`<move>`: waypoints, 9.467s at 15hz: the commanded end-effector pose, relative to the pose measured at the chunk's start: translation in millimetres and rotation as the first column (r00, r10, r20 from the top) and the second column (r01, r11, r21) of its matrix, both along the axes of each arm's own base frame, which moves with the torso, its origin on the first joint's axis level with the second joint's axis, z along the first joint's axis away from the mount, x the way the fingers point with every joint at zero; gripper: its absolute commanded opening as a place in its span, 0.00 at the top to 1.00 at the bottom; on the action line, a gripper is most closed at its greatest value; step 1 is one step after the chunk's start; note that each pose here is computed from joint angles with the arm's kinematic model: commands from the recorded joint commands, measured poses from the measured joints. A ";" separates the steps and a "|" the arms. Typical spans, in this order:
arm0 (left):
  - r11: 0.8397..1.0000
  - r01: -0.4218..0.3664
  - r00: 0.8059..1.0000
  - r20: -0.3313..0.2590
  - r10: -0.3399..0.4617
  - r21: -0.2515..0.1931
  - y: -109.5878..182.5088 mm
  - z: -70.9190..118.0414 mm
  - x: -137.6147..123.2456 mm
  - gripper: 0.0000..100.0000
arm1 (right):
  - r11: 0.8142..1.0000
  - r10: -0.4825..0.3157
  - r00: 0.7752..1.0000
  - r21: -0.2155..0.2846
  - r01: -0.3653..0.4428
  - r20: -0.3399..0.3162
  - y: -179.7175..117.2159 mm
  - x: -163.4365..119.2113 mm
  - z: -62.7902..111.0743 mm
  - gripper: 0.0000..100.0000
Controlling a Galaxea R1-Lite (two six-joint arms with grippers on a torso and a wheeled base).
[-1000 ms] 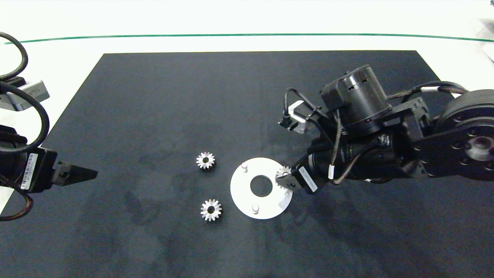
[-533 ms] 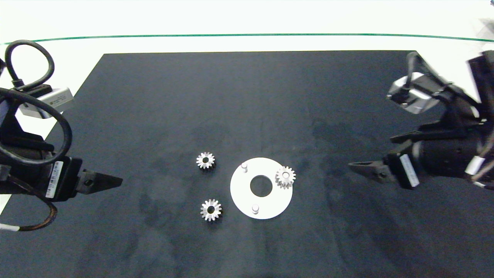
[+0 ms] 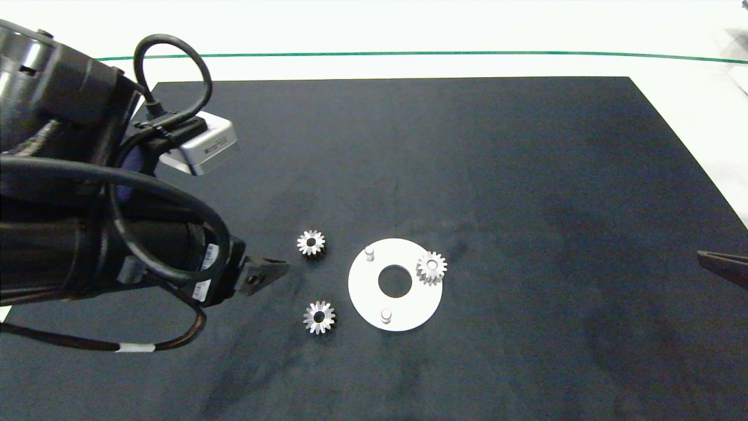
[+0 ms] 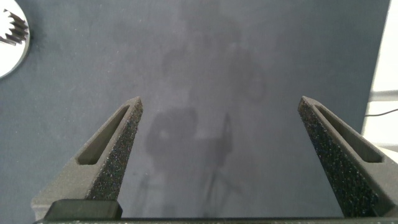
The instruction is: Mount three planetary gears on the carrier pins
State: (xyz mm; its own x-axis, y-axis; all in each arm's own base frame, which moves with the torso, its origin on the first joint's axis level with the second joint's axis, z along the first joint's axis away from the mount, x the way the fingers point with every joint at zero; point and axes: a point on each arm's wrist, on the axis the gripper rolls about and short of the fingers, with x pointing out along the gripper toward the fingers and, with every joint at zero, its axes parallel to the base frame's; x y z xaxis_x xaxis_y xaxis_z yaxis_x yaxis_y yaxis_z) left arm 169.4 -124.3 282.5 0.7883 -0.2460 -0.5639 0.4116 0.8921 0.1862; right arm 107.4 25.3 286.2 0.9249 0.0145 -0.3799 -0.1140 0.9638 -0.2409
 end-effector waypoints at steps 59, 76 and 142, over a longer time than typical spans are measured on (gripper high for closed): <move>0.963 0.202 0.967 -0.195 -0.166 0.179 -75.7 -110.7 39.0 0.29 | 0.999 0.023 1.000 -0.040 -0.022 0.018 -5.3 -17.7 -6.2 0.00; 0.960 0.211 0.966 -0.192 -0.175 0.186 -74.2 -115.5 36.9 0.64 | 0.999 0.023 1.000 -0.039 -0.022 0.021 -5.5 -18.5 -5.9 0.00; 0.878 0.398 0.917 -0.129 -0.377 0.265 -141.5 -77.6 29.8 0.75 | 0.996 0.041 0.998 -0.075 -0.038 0.047 -8.4 -28.8 -5.8 0.00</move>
State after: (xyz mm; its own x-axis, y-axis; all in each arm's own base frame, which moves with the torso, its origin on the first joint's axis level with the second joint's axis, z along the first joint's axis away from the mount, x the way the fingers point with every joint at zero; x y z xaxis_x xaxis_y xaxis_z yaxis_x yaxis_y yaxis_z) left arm 198.6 -266.8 204.6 0.6151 -0.3509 -0.7060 0.7382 0.5708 0.3595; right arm 78.7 17.0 280.6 0.9423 0.0262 -0.3337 -0.1373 0.9394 -0.3142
